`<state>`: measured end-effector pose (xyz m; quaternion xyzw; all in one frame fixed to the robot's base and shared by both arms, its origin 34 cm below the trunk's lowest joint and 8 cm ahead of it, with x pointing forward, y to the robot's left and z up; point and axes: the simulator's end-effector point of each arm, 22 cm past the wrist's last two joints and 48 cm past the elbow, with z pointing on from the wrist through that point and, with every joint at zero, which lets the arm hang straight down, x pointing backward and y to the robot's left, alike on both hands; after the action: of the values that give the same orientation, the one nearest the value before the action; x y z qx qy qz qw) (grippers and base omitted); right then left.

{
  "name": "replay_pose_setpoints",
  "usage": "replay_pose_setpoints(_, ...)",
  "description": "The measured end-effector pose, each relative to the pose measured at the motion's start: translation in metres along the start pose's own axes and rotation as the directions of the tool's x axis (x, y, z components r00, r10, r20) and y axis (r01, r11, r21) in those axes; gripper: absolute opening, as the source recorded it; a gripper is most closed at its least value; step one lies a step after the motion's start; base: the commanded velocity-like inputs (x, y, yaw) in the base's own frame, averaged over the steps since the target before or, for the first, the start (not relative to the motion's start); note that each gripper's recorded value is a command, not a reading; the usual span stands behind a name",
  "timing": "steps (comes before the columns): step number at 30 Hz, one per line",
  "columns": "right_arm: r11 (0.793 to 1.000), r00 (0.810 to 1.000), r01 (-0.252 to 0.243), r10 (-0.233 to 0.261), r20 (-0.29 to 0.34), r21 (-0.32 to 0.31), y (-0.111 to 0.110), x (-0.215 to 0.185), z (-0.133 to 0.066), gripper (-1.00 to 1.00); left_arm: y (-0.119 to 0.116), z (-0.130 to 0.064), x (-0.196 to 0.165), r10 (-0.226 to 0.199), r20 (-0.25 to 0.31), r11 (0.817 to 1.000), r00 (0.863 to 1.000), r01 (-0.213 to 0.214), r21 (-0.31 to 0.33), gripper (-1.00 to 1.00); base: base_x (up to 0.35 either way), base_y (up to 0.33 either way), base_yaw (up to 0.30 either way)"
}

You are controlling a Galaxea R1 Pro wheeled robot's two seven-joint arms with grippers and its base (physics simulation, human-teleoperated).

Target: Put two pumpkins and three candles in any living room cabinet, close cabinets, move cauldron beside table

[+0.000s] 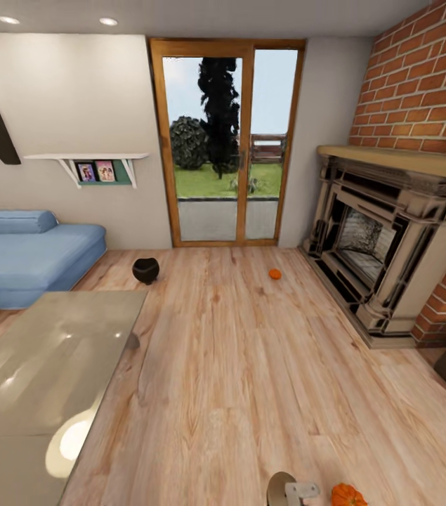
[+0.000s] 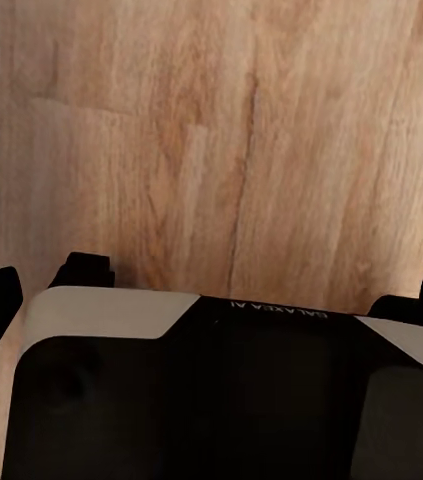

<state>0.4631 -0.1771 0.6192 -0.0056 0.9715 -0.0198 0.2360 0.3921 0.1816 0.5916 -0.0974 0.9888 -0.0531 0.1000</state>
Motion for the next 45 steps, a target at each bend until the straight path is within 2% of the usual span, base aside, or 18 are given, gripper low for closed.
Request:
replay_pose_setpoints(8, 1.0, 1.0, -0.001, 0.0, 0.01, 0.001, -0.001, -0.004, -0.002, -1.0, 0.0, -0.002, -0.004, 0.001, 0.009, 1.0, 1.0, -0.001, 0.001, 1.0, -0.178, 0.0, -0.17)
replay_pose_setpoints(24, 1.0, 1.0, -0.004, 0.003, 0.029, 0.014, -0.009, -0.012, -0.003, -1.0, 0.001, -0.005, -0.009, 0.002, 0.019, 1.0, 1.0, -0.002, -0.002, 1.0, -0.004, 0.0, -0.18)
replay_pose_setpoints(37, 1.0, 0.999, -0.003, 0.002, 0.041, 0.008, -0.006, -0.018, -0.006, -1.0, 0.0, -0.008, -0.012, 0.003, 0.03, 1.0, 1.0, -0.003, 0.001, 1.0, 0.0, 0.0, -0.205)
replay_pose_setpoints(45, 1.0, 0.999, -0.004, 0.003, 0.047, 0.01, -0.007, -0.02, -0.008, -1.0, 0.01, -0.01, -0.018, 0.003, 0.042, 1.0, 0.999, -0.003, -0.01, 1.0, 0.0, 0.0, -0.206)
